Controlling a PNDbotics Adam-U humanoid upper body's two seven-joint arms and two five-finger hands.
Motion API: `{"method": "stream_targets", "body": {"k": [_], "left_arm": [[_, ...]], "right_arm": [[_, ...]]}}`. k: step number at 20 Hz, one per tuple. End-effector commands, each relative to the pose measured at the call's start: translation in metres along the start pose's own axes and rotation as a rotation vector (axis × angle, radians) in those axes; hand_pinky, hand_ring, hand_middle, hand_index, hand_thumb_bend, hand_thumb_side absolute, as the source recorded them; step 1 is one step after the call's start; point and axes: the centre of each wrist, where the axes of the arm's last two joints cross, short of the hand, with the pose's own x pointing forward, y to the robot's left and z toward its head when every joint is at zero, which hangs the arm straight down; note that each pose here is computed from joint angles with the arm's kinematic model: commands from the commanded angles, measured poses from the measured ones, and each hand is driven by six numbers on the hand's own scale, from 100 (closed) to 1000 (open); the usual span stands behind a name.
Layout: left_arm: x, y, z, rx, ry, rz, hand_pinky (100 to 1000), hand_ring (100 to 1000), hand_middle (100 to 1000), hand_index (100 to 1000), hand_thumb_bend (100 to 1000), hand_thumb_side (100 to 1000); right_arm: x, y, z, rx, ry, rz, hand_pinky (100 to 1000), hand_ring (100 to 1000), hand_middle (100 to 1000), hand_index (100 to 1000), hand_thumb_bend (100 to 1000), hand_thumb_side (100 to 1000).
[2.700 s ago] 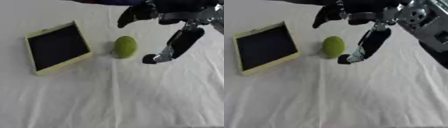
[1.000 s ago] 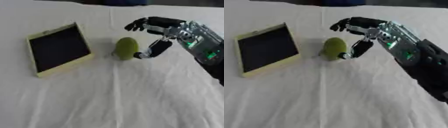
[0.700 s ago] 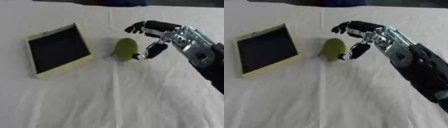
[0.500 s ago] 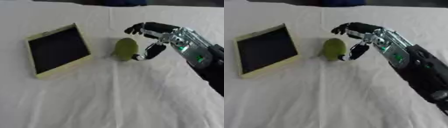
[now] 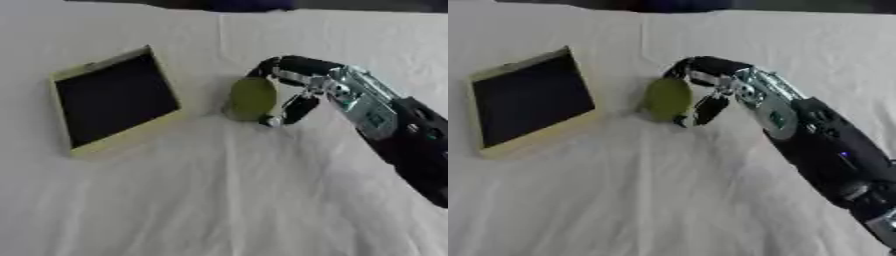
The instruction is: Pick up objects on the table and place them in the box.
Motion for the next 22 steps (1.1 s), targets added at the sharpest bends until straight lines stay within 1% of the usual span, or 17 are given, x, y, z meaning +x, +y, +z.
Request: {"method": "stream_targets", "body": {"k": [1, 6, 7, 8, 9, 11, 15, 18, 22], "left_arm": [[0.006, -0.001, -0.006, -0.005, -0.03, 0.009, 753, 772, 614, 711, 122, 596], [0.006, -0.001, -0.006, -0.006, -0.029, 0.01, 753, 773, 614, 711, 122, 596], [0.006, -0.001, -0.006, -0.005, -0.03, 0.01, 753, 773, 615, 711, 123, 594], [0.006, -0.001, -0.006, -0.005, -0.031, 0.01, 753, 773, 615, 711, 123, 594], [0.007, -0.001, -0.006, -0.005, -0.031, 0.01, 753, 773, 615, 711, 123, 594], [0.007, -0.001, -0.006, -0.005, -0.031, 0.009, 754, 773, 615, 711, 123, 593], [0.007, -0.001, -0.007, -0.007, -0.033, 0.009, 754, 773, 615, 711, 122, 592], [0.007, -0.001, -0.007, -0.009, -0.035, 0.01, 754, 773, 615, 712, 123, 589], [0.007, 0.0, -0.007, -0.009, -0.037, 0.007, 754, 773, 615, 712, 124, 587]], "right_arm": [[-0.002, -0.012, 0.002, -0.052, -0.02, 0.014, 820, 840, 773, 820, 352, 156], [-0.003, -0.012, 0.003, -0.073, -0.031, 0.002, 820, 838, 767, 816, 345, 146], [-0.003, -0.013, 0.002, -0.083, -0.031, -0.002, 780, 759, 647, 714, 267, 100], [-0.004, -0.014, 0.002, -0.099, -0.029, -0.006, 769, 741, 630, 699, 248, 100], [-0.004, -0.014, 0.002, -0.114, -0.029, -0.008, 742, 687, 590, 658, 218, 100], [-0.001, -0.018, 0.002, -0.159, -0.041, -0.011, 725, 654, 561, 631, 203, 100], [0.013, -0.028, 0.003, -0.252, -0.104, 0.009, 699, 605, 512, 585, 171, 100], [0.03, -0.04, 0.005, -0.317, -0.162, 0.033, 685, 582, 468, 545, 166, 100], [0.05, -0.056, 0.009, -0.374, -0.209, 0.046, 679, 575, 457, 534, 169, 100]]}}
